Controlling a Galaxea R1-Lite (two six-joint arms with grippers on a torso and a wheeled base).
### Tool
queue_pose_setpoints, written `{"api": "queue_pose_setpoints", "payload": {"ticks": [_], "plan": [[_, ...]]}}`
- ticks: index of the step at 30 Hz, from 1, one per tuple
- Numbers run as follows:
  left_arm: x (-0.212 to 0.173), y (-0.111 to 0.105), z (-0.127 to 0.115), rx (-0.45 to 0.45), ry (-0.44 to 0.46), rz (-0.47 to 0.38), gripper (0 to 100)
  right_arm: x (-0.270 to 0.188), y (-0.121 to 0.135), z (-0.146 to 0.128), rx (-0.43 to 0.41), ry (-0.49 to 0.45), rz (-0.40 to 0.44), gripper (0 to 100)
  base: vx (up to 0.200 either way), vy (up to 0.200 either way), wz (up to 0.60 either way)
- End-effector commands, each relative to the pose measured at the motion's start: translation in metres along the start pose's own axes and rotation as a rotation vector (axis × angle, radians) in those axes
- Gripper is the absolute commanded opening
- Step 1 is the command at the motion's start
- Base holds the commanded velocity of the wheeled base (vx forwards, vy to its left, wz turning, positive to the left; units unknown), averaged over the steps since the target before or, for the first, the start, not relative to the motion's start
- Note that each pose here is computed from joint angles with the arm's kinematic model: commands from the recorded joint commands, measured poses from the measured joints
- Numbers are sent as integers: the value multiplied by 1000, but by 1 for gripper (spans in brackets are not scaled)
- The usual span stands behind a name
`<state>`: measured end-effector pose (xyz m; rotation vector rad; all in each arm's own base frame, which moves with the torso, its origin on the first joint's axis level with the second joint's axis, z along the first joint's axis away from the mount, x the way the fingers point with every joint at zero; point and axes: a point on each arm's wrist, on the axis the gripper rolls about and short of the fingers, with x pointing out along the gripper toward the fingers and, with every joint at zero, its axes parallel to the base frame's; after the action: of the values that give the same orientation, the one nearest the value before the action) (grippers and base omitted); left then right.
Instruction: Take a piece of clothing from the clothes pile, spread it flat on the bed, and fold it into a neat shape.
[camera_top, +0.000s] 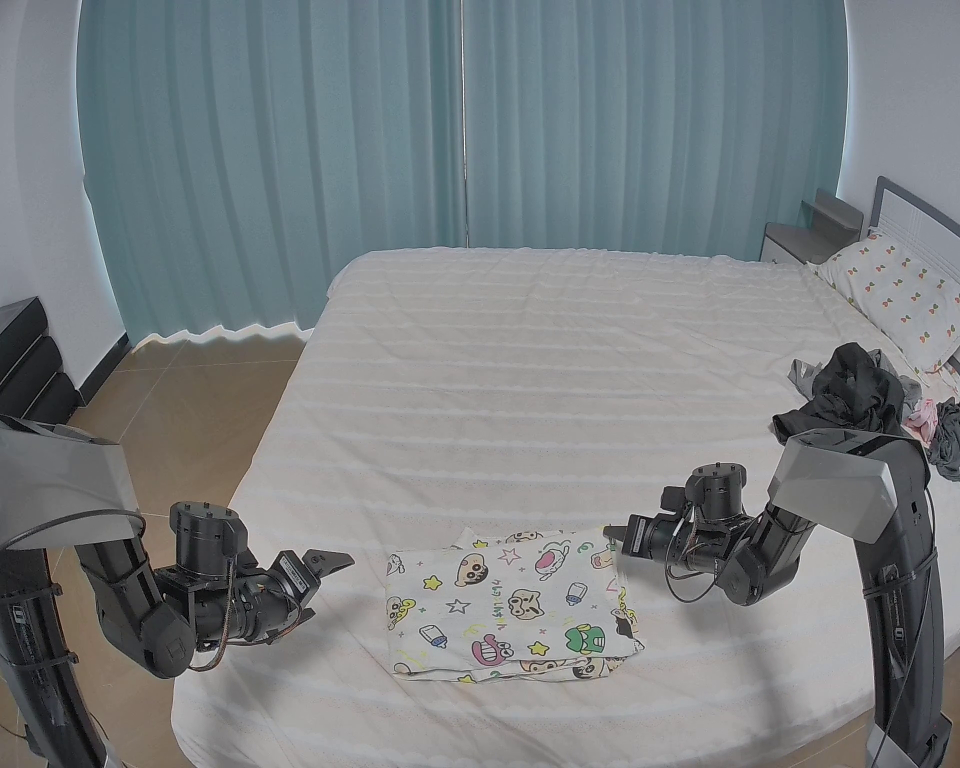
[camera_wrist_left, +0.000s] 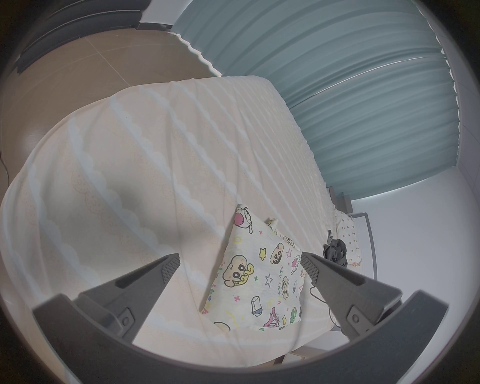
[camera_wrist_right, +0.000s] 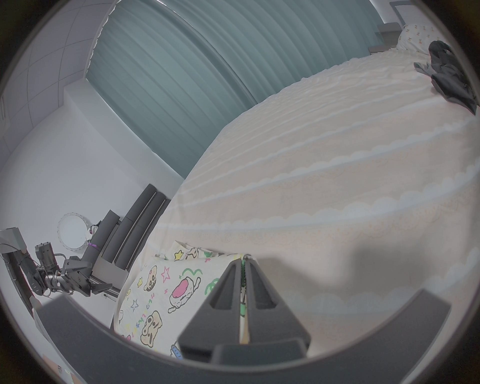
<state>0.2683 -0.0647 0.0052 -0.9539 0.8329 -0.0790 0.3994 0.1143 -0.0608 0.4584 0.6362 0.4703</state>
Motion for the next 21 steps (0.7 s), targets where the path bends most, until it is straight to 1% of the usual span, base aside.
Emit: {"api": "queue_pose_setpoints", "payload": {"ticks": [1,15,16,20,21], "plan": [[0,0,0,-1,0,0,100,1,-2,1,4,-5,-2,0,0,0,0],[0,0,0,0,0,1,100,-2,-4,-1,15,5,-25,0,0,0,0],[0,0,0,0,0,1,100,-3,-4,-1,16,6,-27,100,0,0,0],[1,0,0,2,3,0,100,-9,-3,-2,17,6,-29,100,0,0,0],[1,1,-1,7,6,2,100,-13,0,2,15,-2,-26,100,0,0,0]]}}
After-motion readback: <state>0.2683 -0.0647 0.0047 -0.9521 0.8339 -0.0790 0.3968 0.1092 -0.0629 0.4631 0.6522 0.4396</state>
